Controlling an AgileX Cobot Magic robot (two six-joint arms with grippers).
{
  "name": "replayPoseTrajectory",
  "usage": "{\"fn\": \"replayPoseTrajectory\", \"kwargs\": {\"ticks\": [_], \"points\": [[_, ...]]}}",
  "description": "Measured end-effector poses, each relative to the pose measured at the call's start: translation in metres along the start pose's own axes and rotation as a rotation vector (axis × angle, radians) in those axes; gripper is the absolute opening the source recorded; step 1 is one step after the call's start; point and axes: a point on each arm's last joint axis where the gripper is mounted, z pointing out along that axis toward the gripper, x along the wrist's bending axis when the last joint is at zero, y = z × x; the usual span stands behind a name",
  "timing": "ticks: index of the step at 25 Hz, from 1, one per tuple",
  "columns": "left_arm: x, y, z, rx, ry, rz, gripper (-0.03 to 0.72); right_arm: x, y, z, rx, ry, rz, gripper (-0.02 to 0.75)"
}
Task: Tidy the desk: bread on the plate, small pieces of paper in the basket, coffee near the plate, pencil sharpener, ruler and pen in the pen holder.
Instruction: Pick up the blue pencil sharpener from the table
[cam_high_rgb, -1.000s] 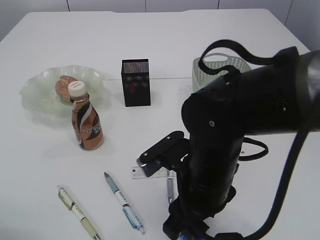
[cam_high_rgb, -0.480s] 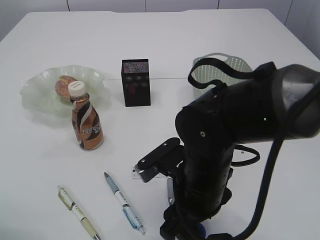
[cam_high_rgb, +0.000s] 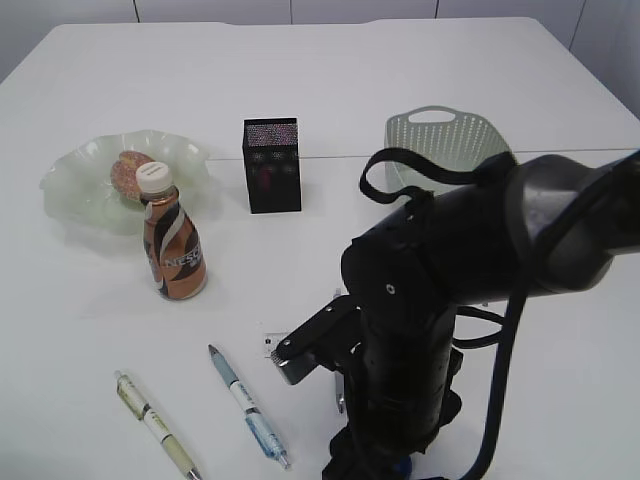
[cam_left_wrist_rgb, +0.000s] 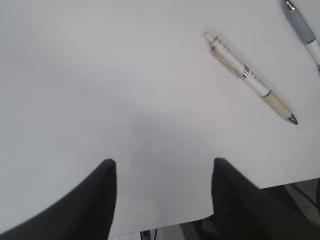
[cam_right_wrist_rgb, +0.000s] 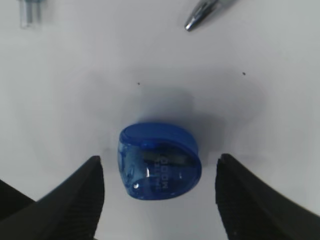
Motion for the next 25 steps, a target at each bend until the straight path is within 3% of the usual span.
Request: {"fn": "replayPoseTrajectory", "kwargs": {"ticks": [16, 21, 25], "points": [[0.0, 0.001, 0.0, -0.006, 0.0, 0.0, 0.442, -0.001, 0.003, 0.015, 0.019, 0.0, 0.003, 0.508], [0.0, 0.001, 0.0, -0.006, 0.0, 0.002, 0.442, -0.001, 0.003, 0.015, 0.017, 0.0, 0.003, 0.379], [0.0, 0.001, 0.0, -0.008, 0.0, 0.002, 0.442, -0.001, 0.003, 0.015, 0.017, 0.0, 0.003, 0.37]]}}
